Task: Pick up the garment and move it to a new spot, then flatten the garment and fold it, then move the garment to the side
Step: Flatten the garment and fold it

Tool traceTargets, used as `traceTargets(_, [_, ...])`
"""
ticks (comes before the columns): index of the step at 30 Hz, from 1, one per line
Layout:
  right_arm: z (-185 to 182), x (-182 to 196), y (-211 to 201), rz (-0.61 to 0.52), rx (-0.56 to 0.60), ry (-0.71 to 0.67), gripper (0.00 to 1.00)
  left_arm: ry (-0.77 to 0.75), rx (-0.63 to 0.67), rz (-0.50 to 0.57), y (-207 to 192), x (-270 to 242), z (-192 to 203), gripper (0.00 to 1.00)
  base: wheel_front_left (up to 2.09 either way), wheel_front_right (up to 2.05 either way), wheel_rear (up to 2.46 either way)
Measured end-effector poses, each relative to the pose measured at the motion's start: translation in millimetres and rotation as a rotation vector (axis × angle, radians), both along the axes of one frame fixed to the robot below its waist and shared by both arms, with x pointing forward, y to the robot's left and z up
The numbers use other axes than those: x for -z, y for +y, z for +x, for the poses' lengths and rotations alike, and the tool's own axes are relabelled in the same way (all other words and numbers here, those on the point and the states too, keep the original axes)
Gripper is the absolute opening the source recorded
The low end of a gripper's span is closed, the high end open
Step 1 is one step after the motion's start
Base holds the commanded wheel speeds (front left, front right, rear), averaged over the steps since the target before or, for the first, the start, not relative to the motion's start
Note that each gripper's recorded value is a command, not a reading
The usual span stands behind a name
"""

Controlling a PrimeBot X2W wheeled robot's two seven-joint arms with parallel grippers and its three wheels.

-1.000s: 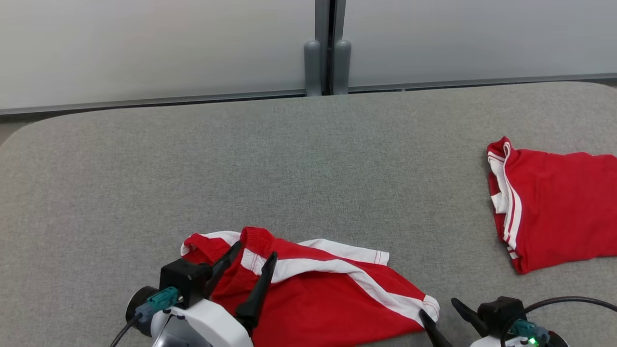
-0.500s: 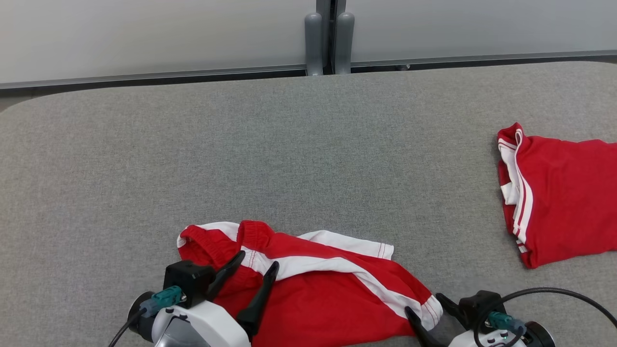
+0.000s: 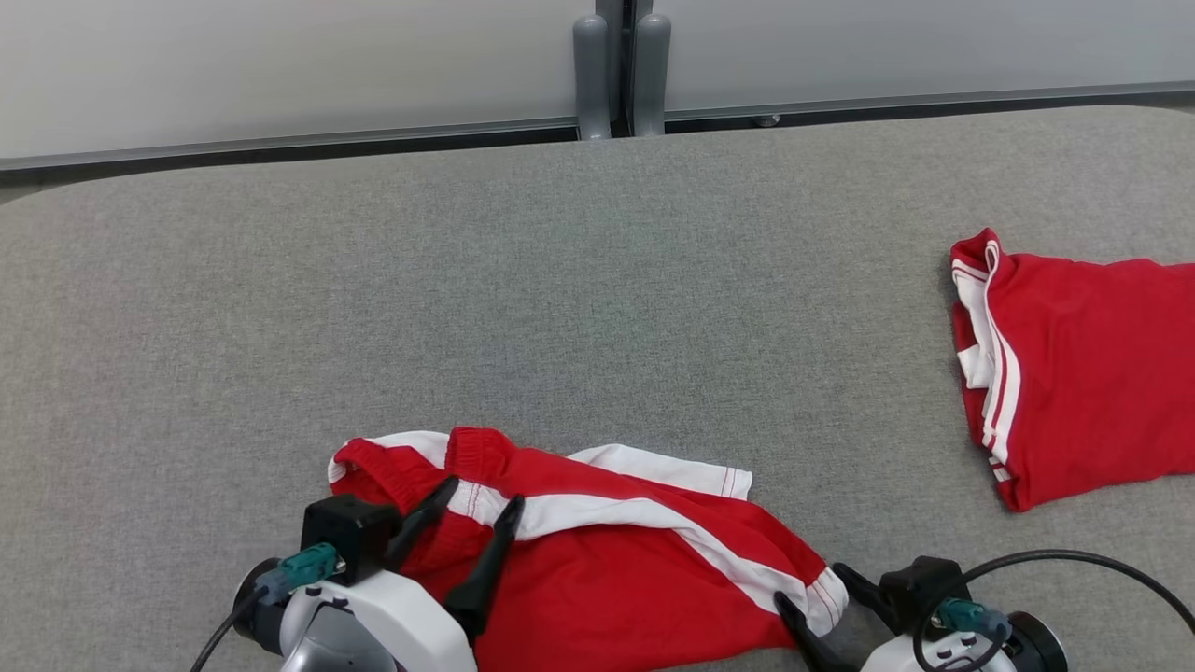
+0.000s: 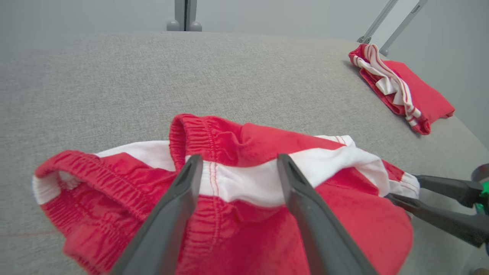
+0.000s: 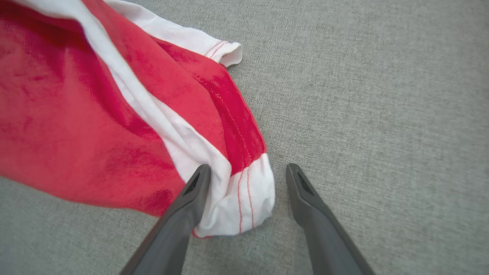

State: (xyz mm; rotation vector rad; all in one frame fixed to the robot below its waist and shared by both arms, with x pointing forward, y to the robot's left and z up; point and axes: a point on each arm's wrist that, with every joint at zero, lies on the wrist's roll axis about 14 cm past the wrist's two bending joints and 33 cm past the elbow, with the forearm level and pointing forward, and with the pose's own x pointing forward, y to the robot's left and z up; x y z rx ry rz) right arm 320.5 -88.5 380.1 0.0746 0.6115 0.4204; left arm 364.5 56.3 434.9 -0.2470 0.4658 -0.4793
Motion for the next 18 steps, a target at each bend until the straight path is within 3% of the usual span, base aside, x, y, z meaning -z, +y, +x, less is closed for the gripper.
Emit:
traceTargets(12, [0.4,2.3,2.4,0.01,-0.008,0.012,1.0,0.086,-0.002,0.027,10.2,18.2,0.7,1.0,0.0,0.0,0.0])
traceTargets(13, [-0.6,2.9,4.0,0.015,-0.013,0.017,0.96,0.097,0.002,0.023,9.1,20.7,-0.1,0.92,0.0,0.0,0.0])
traceTargets(14, [-1.1,2.8,6.2,0.022,-0.019,0.019,0.45,0.104,0.006,0.017,7.4,22.1,-0.7,0.47,0.0,0.0,0.0])
traceTargets(15, [-1.6,2.5,8.0,0.034,-0.023,0.024,0.01,0.109,0.012,0.018,6.1,23.8,-1.6,0.06,0.0,0.0,0.0])
traceTargets(16, [-2.2,1.6,10.1,0.044,-0.03,0.026,0.0,0.117,0.022,0.014,4.0,24.9,-3.1,0.0,0.0,0.0,0.0])
traceTargets(18, [-5.8,-1.8,17.6,0.079,-0.051,0.031,0.0,0.124,0.038,0.002,0.2,24.4,-5.8,0.0,0.0,0.0,0.0])
